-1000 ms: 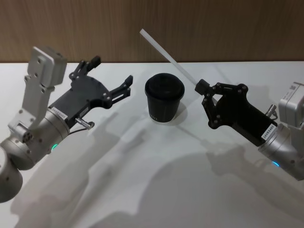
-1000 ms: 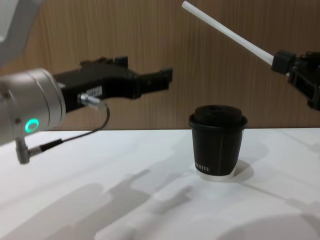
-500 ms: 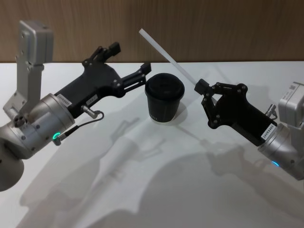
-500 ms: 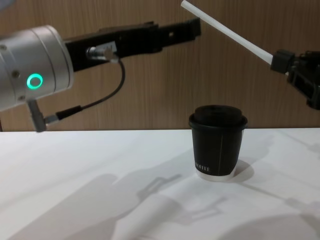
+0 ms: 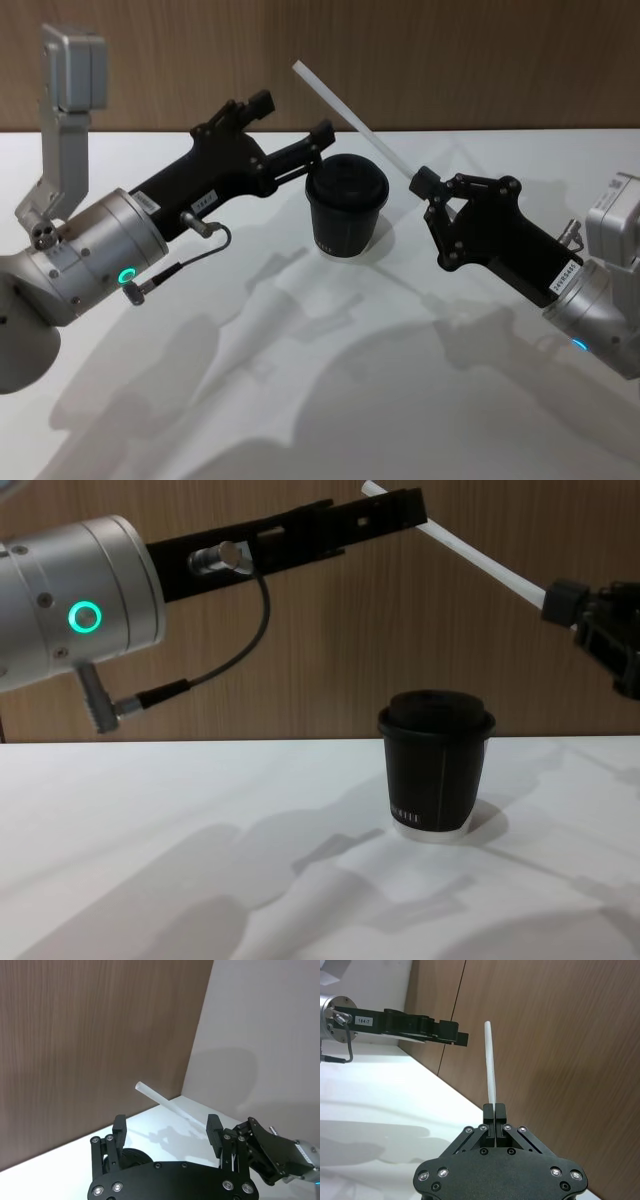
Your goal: Pick up the straw with one hand, pass it to the other hand, and insert it into the cup.
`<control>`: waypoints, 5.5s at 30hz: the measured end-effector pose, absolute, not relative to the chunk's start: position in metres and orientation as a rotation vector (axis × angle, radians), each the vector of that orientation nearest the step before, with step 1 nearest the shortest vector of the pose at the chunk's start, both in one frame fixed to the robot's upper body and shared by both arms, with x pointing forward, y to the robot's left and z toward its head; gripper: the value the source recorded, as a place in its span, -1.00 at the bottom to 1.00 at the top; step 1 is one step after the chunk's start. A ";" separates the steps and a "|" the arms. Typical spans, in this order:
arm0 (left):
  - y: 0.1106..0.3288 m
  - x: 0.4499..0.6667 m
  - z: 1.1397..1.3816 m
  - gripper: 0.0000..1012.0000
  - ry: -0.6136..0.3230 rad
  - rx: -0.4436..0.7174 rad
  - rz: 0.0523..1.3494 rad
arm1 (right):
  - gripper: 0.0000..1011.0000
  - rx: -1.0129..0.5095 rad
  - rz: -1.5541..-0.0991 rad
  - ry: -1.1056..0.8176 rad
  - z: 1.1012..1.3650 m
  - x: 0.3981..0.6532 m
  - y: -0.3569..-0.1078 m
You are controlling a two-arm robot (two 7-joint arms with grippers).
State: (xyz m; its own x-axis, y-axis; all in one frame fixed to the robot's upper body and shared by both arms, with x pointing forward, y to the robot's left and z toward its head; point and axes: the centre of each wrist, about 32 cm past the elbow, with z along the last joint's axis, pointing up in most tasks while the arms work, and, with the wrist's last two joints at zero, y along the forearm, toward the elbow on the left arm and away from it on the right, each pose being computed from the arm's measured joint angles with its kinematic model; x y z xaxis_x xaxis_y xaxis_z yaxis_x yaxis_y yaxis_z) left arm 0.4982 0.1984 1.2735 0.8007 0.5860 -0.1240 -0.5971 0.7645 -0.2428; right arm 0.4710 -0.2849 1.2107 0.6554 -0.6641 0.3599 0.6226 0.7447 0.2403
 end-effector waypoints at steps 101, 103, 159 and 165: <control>0.159 0.539 1.248 -0.63 0.590 -0.505 0.403 | -0.96 0.099 -0.731 -0.447 1.211 0.471 -0.285; 0.159 0.539 1.248 -0.75 0.590 -0.505 0.403 | -0.96 0.099 -0.731 -0.447 1.211 0.471 -0.285; 0.150 0.552 1.259 -0.96 0.455 -0.429 0.441 | 0.98 0.099 -0.731 -0.447 1.211 0.471 -0.285; 0.148 0.556 1.268 -0.96 0.386 -0.391 0.454 | 0.98 0.099 -0.731 -0.447 1.211 0.471 -0.285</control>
